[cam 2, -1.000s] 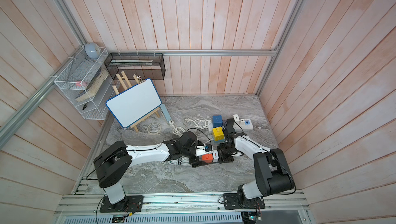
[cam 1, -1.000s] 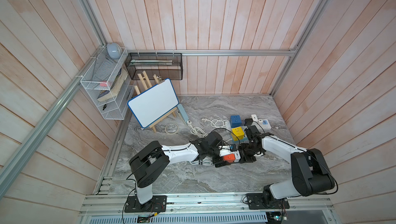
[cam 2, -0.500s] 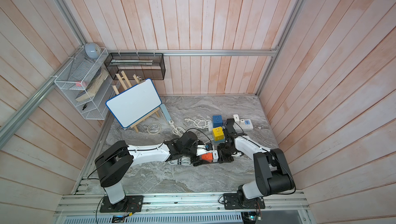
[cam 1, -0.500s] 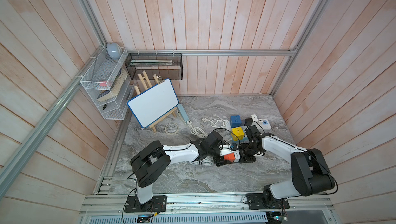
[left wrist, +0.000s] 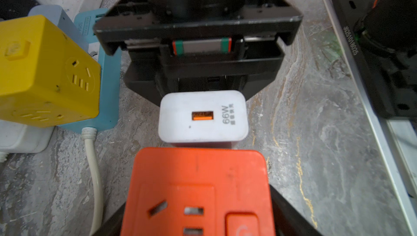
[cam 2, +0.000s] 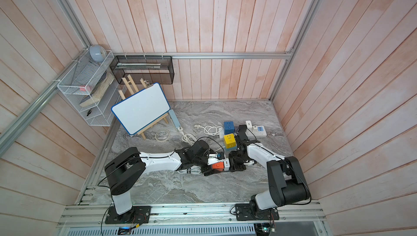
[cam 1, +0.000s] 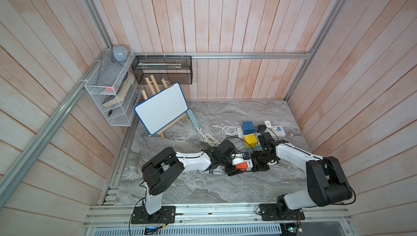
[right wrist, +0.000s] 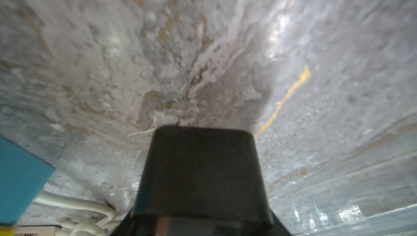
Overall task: Pull the plug off the socket
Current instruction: Remove the plug from the socket.
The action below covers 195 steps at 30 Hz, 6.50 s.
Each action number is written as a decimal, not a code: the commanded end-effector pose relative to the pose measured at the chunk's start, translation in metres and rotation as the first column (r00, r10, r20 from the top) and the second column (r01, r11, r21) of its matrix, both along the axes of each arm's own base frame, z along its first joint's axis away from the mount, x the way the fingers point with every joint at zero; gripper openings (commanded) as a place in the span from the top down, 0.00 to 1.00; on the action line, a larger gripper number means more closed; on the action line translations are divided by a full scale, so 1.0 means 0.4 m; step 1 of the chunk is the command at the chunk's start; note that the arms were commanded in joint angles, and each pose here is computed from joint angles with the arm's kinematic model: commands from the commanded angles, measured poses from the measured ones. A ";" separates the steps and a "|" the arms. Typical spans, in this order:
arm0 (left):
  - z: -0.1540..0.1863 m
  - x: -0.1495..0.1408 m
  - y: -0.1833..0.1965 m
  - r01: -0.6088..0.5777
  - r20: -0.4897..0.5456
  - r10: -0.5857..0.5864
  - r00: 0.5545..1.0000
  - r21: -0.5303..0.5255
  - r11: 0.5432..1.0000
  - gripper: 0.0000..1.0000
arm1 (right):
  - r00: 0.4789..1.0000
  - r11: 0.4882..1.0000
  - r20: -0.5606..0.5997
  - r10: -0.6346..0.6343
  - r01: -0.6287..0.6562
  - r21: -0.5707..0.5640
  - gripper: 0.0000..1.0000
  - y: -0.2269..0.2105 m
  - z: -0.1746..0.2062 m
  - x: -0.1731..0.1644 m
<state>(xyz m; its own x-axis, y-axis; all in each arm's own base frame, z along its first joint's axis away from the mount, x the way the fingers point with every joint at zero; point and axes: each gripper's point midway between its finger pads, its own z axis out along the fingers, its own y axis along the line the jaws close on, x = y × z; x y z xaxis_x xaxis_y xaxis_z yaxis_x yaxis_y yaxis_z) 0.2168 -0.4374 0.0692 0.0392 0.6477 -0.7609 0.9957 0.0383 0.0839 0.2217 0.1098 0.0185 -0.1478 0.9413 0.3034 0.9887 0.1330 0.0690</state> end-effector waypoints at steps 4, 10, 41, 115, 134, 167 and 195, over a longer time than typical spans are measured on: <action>-0.009 0.015 -0.012 -0.027 0.007 0.027 1.000 -0.002 1.000 0.23 | 0.999 1.000 -0.038 0.002 -0.002 -0.005 0.60 -0.002 -0.031 -0.018; 0.003 0.024 -0.016 -0.042 0.017 0.042 0.999 -0.005 0.999 0.37 | 0.999 1.000 -0.044 0.002 -0.002 -0.005 0.64 -0.001 -0.032 -0.022; 0.110 -0.013 -0.040 0.012 -0.047 -0.016 0.999 -0.083 0.996 1.00 | 0.998 0.999 -0.057 -0.029 0.028 -0.024 0.73 -0.009 -0.037 -0.022; 0.210 -0.017 0.007 -0.098 0.120 0.113 0.986 -0.122 0.988 1.00 | 0.981 0.983 -0.115 -0.157 0.144 -0.111 0.86 -0.030 -0.084 -0.004; 0.248 0.000 -0.015 -0.172 -0.167 0.144 0.975 -0.167 0.971 1.00 | 0.980 0.960 -0.046 -0.195 0.181 -0.213 1.00 -0.061 -0.083 0.028; 0.285 -0.022 -0.018 -0.123 -0.065 0.115 0.991 -0.137 0.983 1.00 | 0.977 0.943 -0.029 -0.213 0.197 -0.269 1.00 -0.082 -0.086 0.042; 0.251 -0.040 -0.037 -0.057 -0.235 0.036 0.971 -0.086 0.995 1.00 | 0.986 0.917 -0.033 -0.162 0.138 -0.374 1.00 -0.120 -0.081 0.061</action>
